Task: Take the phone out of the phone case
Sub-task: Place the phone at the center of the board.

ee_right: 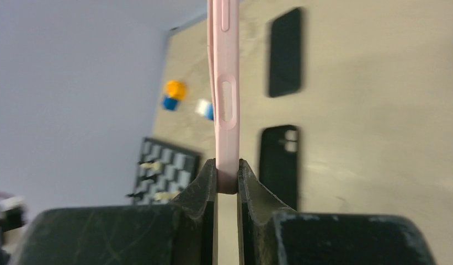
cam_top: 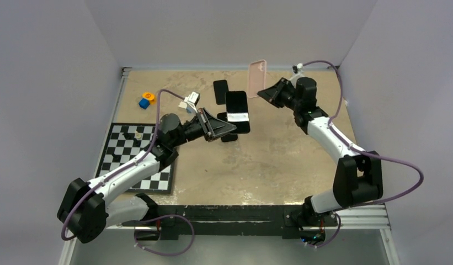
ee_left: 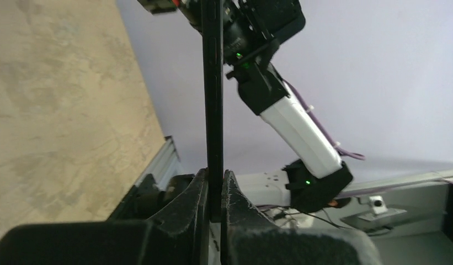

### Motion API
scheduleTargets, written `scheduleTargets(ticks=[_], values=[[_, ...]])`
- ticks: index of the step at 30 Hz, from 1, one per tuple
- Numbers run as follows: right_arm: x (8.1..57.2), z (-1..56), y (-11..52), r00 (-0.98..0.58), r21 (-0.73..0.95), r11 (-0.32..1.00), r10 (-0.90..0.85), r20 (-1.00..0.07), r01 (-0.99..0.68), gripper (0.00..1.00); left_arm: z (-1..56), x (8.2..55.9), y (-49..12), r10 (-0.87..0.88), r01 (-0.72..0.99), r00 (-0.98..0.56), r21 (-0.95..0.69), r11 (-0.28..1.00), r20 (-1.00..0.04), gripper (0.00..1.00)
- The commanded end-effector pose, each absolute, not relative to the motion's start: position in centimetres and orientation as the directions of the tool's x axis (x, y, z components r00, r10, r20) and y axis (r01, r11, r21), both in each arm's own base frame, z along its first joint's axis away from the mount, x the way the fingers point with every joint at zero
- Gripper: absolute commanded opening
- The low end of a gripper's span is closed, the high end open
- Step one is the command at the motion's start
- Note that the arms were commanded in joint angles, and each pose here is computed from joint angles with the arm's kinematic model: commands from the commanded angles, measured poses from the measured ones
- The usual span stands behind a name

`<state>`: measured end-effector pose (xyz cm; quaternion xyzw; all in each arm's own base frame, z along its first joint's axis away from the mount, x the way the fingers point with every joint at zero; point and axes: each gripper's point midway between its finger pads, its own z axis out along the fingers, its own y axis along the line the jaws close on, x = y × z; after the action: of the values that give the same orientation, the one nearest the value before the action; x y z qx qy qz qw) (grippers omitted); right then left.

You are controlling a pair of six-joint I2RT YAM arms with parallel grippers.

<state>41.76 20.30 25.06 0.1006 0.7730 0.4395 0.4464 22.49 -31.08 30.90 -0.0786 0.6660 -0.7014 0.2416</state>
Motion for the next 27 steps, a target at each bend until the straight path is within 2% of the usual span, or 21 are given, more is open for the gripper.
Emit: scheduleTargets(ticks=[1,4,9,13,16,20,22,25,27], values=[[39.7,21.2,12.3,-0.534,0.560,0.825,0.441,-0.721,-0.076,0.00,29.1,25.2,-30.5,-0.404,0.356,-0.803,-0.896,0.266,-0.439,0.00],[36.9,21.4,10.4,-0.508,0.479,0.875,0.382,-0.772,-0.069,0.00,27.1,28.2,-31.1,-0.394,0.334,-0.801,-0.883,0.330,-0.451,0.00],[33.4,23.6,9.4,-0.461,0.452,0.888,0.367,-0.808,-0.085,0.00,24.6,34.9,-33.1,-0.417,0.302,-0.774,-0.856,0.419,-0.477,0.00],[31.6,23.7,10.6,-0.495,0.490,0.859,0.365,-0.789,-0.148,0.00,21.4,40.3,-34.9,-0.408,0.253,-0.780,-0.835,0.488,-0.475,0.00],[30.2,21.8,11.6,-0.545,0.518,0.835,0.353,-0.761,-0.184,0.00,18.5,44.2,-35.6,-0.390,0.207,-0.788,-0.801,0.562,-0.477,0.00],[28.5,19.2,11.7,-0.586,0.535,0.826,0.348,-0.732,-0.178,0.00,15.8,49.0,-35.9,-0.406,0.149,-0.802,-0.806,0.573,-0.437,0.00],[27.6,18.5,11.8,-0.594,0.542,0.821,0.348,-0.725,-0.181,0.00,15.4,50.9,-35.7,-0.424,0.155,-0.782,-0.800,0.579,-0.458,0.00],[26.6,18.2,11.7,-0.585,0.555,0.813,0.366,-0.724,-0.177,0.00,14.7,53.0,-36.0,-0.419,0.162,-0.777,-0.792,0.588,-0.470,0.00],[26.2,18.7,11.7,-0.568,0.565,0.804,0.381,-0.730,-0.187,0.00,13.8,53.9,-36.3,-0.424,0.140,-0.792,-0.807,0.574,-0.440,0.00]])
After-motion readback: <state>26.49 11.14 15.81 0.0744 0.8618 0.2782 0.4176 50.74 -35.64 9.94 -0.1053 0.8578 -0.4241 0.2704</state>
